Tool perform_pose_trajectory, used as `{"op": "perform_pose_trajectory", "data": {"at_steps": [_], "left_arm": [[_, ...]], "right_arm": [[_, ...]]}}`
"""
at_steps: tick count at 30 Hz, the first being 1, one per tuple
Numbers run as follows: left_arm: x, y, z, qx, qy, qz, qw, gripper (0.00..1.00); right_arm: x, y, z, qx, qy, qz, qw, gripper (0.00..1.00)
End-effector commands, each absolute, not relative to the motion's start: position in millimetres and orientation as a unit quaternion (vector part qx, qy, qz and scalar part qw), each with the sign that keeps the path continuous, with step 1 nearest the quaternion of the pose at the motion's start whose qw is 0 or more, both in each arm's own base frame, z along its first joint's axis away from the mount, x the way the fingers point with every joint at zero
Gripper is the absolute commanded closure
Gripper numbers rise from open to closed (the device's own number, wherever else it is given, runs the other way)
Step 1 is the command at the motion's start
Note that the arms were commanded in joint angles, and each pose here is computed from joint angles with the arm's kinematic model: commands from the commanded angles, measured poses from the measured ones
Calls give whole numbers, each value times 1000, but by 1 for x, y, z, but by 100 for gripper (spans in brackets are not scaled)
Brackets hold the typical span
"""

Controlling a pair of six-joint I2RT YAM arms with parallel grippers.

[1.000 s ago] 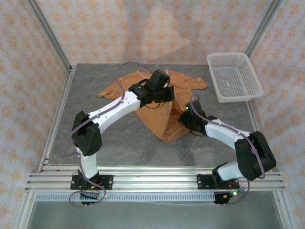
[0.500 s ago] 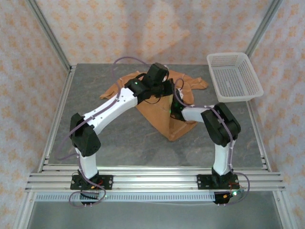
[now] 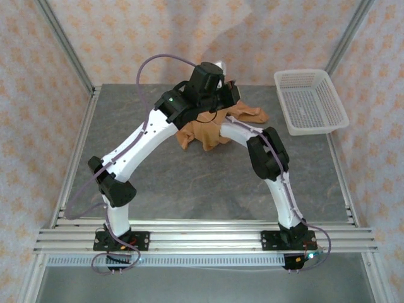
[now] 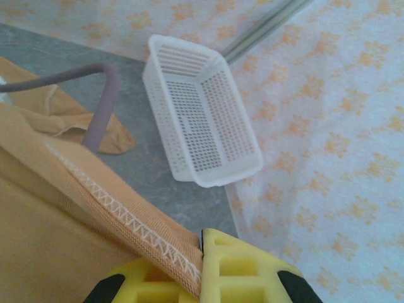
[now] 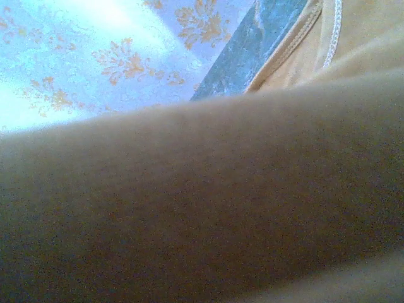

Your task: Fold the inside-out t-shirt

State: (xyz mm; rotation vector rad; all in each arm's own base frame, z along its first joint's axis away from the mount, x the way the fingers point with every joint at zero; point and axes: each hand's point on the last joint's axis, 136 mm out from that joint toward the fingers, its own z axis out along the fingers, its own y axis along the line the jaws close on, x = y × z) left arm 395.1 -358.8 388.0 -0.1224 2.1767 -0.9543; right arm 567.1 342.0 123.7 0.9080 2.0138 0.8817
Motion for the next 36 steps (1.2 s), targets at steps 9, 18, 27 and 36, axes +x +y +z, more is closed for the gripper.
{"op": "perform_pose_trajectory", "data": {"at_steps": [9,18,27,36], "left_arm": [[364,-320,435,-39,805,-453,381,100],[432,-238,390,-110,836,-362,398,100],[501,-124,282,-207,886,-239,340,100],[485,-117,149,-263,904,-235,242,100]], "right_arm": [[515,317,-31,366,890,183,201,73],[498,286,108,221,911,206,280,100],[427,207,263,138,885,225,384,100],[375,184,440,112,781,373,488,100]]}}
